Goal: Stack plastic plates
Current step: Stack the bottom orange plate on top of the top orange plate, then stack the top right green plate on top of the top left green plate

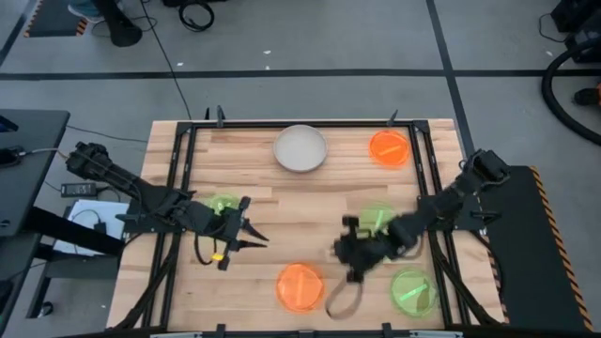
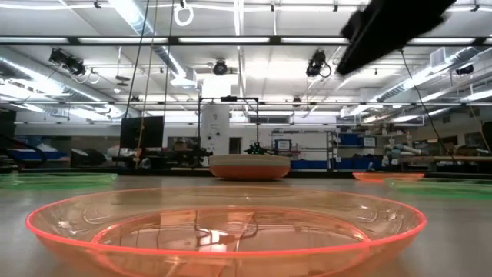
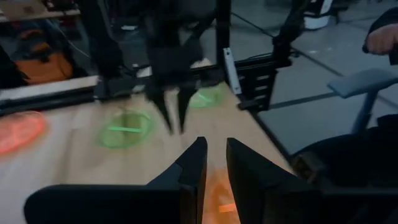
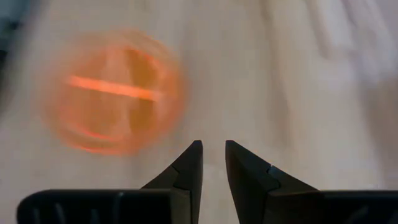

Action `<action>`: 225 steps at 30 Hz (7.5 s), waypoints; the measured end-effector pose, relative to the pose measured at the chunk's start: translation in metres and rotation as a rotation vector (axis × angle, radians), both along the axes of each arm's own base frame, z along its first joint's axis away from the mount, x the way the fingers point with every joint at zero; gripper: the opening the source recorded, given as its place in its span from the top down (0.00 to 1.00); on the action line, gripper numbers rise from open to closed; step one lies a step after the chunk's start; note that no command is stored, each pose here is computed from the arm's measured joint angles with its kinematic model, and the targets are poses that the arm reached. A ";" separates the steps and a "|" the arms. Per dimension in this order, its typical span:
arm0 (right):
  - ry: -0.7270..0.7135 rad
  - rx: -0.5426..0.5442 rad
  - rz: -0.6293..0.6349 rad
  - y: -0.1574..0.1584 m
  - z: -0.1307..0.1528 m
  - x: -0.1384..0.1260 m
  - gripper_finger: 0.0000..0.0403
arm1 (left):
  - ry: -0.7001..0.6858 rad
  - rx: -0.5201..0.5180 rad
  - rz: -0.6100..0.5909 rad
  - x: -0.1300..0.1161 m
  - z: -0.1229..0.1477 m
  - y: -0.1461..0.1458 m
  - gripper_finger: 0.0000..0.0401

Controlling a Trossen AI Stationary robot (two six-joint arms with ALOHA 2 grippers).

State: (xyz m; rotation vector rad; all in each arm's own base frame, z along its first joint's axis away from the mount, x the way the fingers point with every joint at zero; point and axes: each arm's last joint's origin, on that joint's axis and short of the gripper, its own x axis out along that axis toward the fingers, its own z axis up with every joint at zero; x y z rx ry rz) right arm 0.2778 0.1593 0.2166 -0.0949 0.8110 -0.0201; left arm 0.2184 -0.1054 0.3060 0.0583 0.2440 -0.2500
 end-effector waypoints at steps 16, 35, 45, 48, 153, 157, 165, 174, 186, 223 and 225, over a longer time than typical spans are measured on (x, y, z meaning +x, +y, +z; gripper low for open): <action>-0.092 -0.095 0.368 0.142 -0.039 0.008 0.79 | -0.084 -0.302 0.027 -0.001 0.015 -0.008 0.83; 0.155 -0.458 0.588 0.125 -0.102 0.054 0.66 | -0.104 -0.311 0.080 0.000 0.017 -0.006 0.83; 0.213 -0.517 0.669 0.107 -0.097 0.061 0.72 | -0.101 -0.308 0.081 0.000 0.016 -0.006 0.83; 0.229 -0.537 0.688 0.105 -0.098 0.062 0.74 | -0.102 -0.296 0.079 0.000 0.016 -0.006 0.83; 0.778 -0.149 -0.905 -0.316 -0.080 -0.062 0.96 | -0.146 -0.286 0.120 0.003 0.019 0.001 0.83; 0.782 -0.143 -0.905 -0.318 -0.080 -0.063 0.94 | -0.147 -0.286 0.127 0.004 0.019 0.002 0.83; 0.747 -0.183 -0.893 -0.313 -0.070 -0.062 0.91 | -0.151 -0.288 0.133 0.005 0.020 0.004 0.83; 0.745 -0.206 -0.893 -0.297 -0.049 -0.068 0.75 | -0.150 -0.299 0.137 0.005 0.020 0.004 0.83; 0.606 0.151 -0.732 -0.157 -0.018 -0.056 0.70 | -0.151 -0.290 0.135 0.005 0.020 0.004 0.83; 0.843 -0.057 -0.651 -0.021 -0.077 -0.007 0.83 | -0.156 -0.322 -0.047 -0.008 0.023 -0.021 0.83; 0.839 -0.039 -0.654 -0.021 -0.078 -0.006 0.84 | -0.156 -0.322 -0.047 -0.008 0.023 -0.021 0.83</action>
